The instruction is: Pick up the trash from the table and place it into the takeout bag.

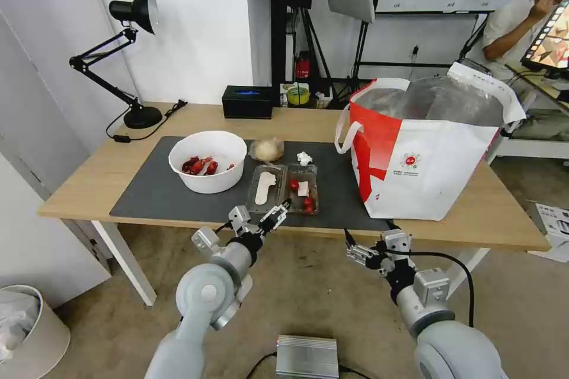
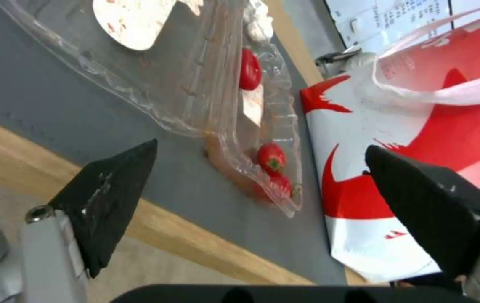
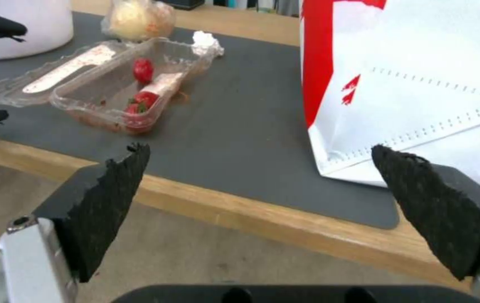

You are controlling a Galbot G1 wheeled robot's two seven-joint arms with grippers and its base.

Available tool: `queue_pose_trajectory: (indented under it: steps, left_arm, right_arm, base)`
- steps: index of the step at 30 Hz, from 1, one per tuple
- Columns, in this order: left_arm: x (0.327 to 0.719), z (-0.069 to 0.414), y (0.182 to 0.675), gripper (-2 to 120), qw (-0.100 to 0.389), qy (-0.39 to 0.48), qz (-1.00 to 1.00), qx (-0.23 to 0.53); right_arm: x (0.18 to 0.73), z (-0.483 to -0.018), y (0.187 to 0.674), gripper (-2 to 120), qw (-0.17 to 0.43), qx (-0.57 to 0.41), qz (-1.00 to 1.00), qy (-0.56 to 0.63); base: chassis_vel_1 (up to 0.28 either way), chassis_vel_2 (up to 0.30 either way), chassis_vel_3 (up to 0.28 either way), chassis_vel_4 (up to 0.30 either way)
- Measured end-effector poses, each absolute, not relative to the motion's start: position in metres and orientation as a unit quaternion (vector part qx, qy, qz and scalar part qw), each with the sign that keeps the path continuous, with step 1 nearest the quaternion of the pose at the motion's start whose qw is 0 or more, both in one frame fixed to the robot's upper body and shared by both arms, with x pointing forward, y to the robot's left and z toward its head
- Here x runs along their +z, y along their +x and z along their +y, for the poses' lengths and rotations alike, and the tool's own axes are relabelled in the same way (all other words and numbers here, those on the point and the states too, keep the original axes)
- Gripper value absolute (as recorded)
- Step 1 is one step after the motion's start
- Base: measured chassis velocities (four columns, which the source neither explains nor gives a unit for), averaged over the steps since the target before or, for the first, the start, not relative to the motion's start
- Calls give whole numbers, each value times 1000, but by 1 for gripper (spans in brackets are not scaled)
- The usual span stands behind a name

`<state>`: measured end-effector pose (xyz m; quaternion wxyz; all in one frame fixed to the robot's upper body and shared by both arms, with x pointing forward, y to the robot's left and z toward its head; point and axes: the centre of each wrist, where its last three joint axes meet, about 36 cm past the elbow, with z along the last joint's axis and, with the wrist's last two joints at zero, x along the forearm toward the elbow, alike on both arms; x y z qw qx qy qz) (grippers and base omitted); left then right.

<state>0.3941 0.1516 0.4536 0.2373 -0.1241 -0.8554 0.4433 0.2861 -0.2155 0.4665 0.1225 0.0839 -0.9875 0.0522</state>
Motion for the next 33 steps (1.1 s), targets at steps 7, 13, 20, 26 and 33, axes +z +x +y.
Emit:
queue_pose_trajectory:
  steps: [7, 13, 20, 26, 33]
  left_arm:
    - [452, 149, 401, 100, 239, -114, -855, 445]
    - [451, 146, 404, 100, 244, -109, -855, 445]
    - [453, 143, 409, 100, 240, -101, -854, 450]
    - [453, 141, 413, 100, 235, -91, -854, 454]
    - [454, 135, 415, 100, 216, -73, -850, 475]
  right_arm:
    - [465, -215, 286, 100, 123, 50, -988, 83]
    - [464, -215, 286, 100, 123, 49, -988, 82]
    - [461, -214, 285, 100, 122, 46, -988, 82]
    - [458, -211, 284, 100, 122, 47, -988, 82]
    - [455, -210, 284, 100, 124, 47, -988, 83]
  base:
    - [0, 0, 0, 0]
    - [0, 0, 0, 0]
    - [0, 0, 0, 0]
    - [0, 0, 0, 0]
    - [0, 0, 0, 0]
